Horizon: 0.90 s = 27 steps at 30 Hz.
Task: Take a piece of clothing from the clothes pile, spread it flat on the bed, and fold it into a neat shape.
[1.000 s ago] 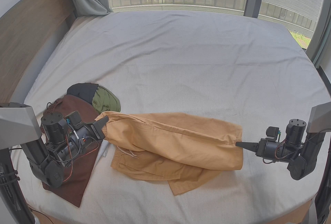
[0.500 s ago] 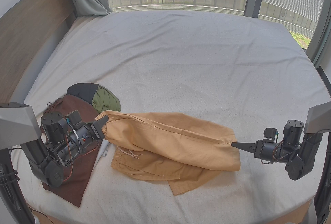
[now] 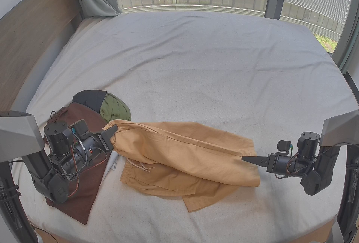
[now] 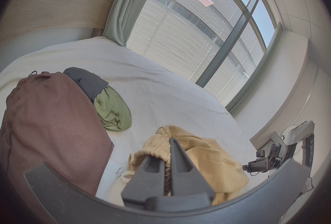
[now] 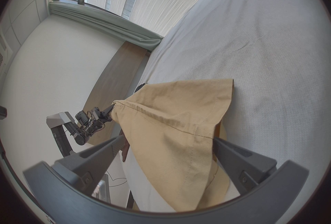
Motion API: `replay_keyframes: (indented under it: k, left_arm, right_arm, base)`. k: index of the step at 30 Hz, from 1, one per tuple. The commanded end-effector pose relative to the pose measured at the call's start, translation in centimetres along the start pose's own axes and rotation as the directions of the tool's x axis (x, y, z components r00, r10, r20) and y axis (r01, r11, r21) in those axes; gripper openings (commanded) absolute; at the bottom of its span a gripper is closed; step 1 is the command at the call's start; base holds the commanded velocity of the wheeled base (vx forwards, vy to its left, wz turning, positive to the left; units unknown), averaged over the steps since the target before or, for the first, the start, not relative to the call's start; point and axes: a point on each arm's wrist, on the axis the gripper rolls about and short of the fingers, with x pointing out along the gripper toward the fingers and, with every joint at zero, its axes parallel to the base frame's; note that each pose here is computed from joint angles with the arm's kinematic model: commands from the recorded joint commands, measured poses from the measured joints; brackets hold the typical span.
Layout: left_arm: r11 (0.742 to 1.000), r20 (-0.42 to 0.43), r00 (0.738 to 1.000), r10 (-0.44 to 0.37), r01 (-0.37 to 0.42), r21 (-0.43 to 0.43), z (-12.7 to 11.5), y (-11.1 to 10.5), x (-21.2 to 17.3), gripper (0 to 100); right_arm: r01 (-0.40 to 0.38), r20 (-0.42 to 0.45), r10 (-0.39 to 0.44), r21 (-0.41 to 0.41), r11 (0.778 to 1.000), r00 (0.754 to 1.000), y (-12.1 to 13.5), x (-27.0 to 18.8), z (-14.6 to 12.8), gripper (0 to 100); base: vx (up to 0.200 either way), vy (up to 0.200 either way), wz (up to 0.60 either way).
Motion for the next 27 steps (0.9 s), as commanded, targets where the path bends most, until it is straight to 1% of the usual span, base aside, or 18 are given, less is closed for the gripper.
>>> replay_keyframes:
  k: [1, 7, 10, 12, 13, 19, 24, 27]
  left_arm:
    - [1.0, 0.001, 1.0, -0.001, 0.001, 0.0, 0.0, 0.0, 0.0, 0]
    - [1.0, 0.001, 1.0, -0.001, 0.001, 0.0, 0.0, 0.0, 0.0, 0]
    - [1.0, 0.001, 1.0, -0.001, 0.001, 0.0, 0.0, 0.0, 0.0, 0]
    - [1.0, 0.001, 1.0, -0.001, 0.001, 0.0, 0.0, 0.0, 0.0, 0]
    - [1.0, 0.003, 1.0, -0.001, 0.001, -0.001, 0.1, 0.0, 0.0, 0]
    - [1.0, 0.003, 1.0, -0.001, 0.001, 0.001, 0.1, 0.0, 0.0, 0]
    - [1.0, 0.003, 1.0, -0.001, 0.001, -0.001, 0.1, 0.0, 0.0, 0]
    - [1.0, 0.005, 1.0, -0.004, 0.004, 0.001, 0.1, -0.1, 0.0, 0]
  right_arm:
    - [-0.013, -0.014, 0.012, -0.006, 1.0, 1.0, -0.2, 1.2, -0.3, 100]
    - [-0.028, -0.018, 0.027, -0.025, 0.999, 0.999, 0.8, 1.7, -0.3, 100]
    - [-0.044, -0.004, 0.044, -0.049, 0.998, 0.999, 1.7, 1.4, 0.3, 100]
    - [-0.044, -0.004, 0.044, -0.049, 0.998, 0.999, 1.7, 1.4, 0.3, 100]
    - [-0.055, 0.008, 0.055, -0.068, 0.996, 0.998, 2.5, 1.1, 0.8, 100]
    - [-0.071, 0.023, 0.073, -0.085, 0.994, 0.997, 3.6, 0.8, 1.3, 100]
    - [-0.073, 0.021, 0.075, -0.085, 0.994, 0.997, 3.4, 1.1, 1.3, 100]
    - [-0.066, 0.016, 0.068, -0.077, 0.995, 0.998, 2.8, 1.4, 1.1, 100]
  base:
    - [0.0, 0.0, 0.0]
    - [0.0, 0.0, 0.0]
    - [0.0, 0.0, 0.0]
    - [0.0, 0.0, 0.0]
    - [0.0, 0.0, 0.0]
    - [0.0, 0.0, 0.0]
    - [0.0, 0.0, 0.0]
    - [0.0, 0.0, 0.0]
